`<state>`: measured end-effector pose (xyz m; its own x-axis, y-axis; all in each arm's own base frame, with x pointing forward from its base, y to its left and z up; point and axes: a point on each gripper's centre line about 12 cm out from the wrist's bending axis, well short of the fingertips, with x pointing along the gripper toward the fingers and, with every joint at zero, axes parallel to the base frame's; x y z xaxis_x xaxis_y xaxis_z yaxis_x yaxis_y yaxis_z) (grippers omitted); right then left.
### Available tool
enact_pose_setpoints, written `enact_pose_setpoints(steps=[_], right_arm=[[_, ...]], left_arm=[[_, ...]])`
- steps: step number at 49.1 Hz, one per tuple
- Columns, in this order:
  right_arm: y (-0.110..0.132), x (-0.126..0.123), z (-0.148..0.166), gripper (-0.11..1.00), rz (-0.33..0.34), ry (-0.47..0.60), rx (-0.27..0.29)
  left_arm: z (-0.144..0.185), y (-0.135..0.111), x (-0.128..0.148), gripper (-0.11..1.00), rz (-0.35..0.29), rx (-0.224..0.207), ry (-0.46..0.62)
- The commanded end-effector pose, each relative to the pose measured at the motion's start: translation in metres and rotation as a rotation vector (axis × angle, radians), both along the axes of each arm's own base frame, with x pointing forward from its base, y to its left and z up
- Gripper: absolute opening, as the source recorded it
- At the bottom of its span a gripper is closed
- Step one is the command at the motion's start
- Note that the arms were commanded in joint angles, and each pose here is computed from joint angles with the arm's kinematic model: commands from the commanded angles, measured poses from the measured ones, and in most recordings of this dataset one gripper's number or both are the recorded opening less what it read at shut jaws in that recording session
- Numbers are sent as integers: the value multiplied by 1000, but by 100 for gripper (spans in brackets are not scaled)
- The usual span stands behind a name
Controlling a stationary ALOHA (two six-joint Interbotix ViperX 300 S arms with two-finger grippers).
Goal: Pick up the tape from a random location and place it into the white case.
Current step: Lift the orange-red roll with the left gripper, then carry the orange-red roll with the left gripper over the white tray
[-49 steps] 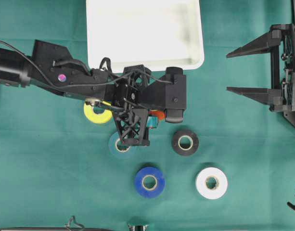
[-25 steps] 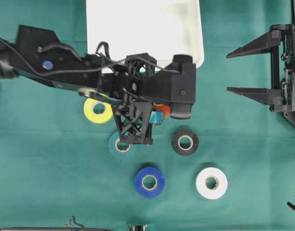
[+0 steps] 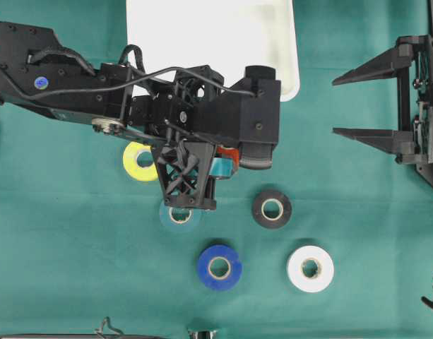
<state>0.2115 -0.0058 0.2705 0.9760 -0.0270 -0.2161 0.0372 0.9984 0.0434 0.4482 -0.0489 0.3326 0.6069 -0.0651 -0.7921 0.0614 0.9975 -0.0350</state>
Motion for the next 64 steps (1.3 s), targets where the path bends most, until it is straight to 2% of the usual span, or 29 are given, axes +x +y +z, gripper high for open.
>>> enact_pose_setpoints(steps=[1,48,54,64], right_arm=[[0,2,9,93,-1,-24,-2],[0,3,10,93,-1,-24,-2],[0,3,10,93,-1,-24,-2],[0,3,10,93,-1,-24,-2]], left_arm=[[28,0,-6,23,-3,-4,-71],[26,2,-7,23,0,-3,-69],[23,14,-6,23,28,0,-62],[9,49,-6,23,106,5,-37]])
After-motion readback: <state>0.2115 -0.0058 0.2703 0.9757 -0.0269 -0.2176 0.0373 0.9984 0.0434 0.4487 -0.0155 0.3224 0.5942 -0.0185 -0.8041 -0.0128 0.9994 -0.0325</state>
